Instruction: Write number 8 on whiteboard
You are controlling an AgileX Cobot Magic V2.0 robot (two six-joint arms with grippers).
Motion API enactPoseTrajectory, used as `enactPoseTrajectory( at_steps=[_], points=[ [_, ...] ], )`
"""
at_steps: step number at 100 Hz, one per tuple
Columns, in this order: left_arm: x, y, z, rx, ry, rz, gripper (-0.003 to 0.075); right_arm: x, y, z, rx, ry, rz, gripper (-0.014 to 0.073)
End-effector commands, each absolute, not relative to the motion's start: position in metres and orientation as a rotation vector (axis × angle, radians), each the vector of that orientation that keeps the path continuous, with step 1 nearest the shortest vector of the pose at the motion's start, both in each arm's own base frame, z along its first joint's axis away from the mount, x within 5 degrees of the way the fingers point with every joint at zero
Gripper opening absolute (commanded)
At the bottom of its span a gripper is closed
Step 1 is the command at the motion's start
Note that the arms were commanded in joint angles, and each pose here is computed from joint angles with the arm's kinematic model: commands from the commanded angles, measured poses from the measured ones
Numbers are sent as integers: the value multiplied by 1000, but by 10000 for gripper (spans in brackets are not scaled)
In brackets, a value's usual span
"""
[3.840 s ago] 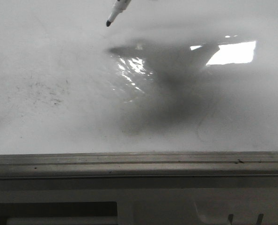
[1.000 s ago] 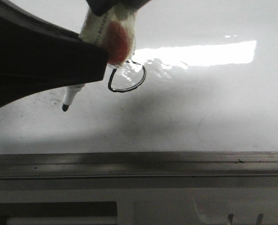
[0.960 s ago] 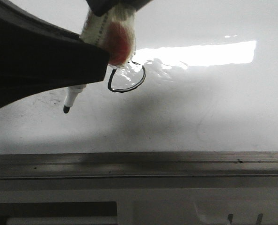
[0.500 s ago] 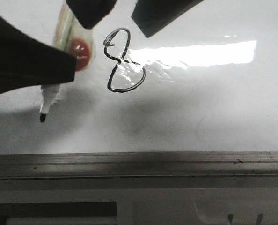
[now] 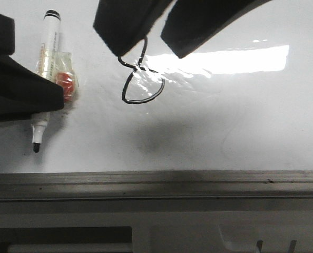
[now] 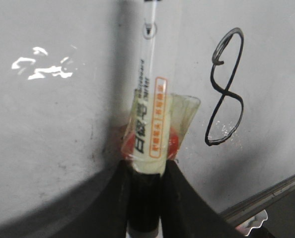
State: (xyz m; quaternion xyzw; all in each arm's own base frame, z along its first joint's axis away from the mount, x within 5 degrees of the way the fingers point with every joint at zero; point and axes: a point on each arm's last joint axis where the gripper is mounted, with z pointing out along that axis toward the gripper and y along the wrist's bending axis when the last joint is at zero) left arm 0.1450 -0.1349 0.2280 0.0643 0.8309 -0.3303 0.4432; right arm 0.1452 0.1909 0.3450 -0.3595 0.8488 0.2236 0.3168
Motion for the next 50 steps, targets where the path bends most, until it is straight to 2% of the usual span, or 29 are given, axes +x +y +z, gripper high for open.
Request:
enactPoseTrajectory(
  at_steps=[1, 23, 30, 42, 50],
  points=[
    [152, -137, 243, 112, 1965, -858, -20, 147, 191, 361, -904, 2134, 622, 374],
    [152, -138, 243, 128, 1962, -853, 0, 148, 191, 362, -900, 2126, 625, 374],
    [152, -138, 243, 130, 1961, -853, 75, 148, 191, 362, -898, 2122, 627, 374],
    [152, -138, 243, 130, 1961, -853, 284, 147, 191, 362, -902, 2130, 624, 374],
    [152, -137, 243, 131, 1964, -852, 364, 148, 191, 362, -901, 2123, 622, 374]
  ],
)
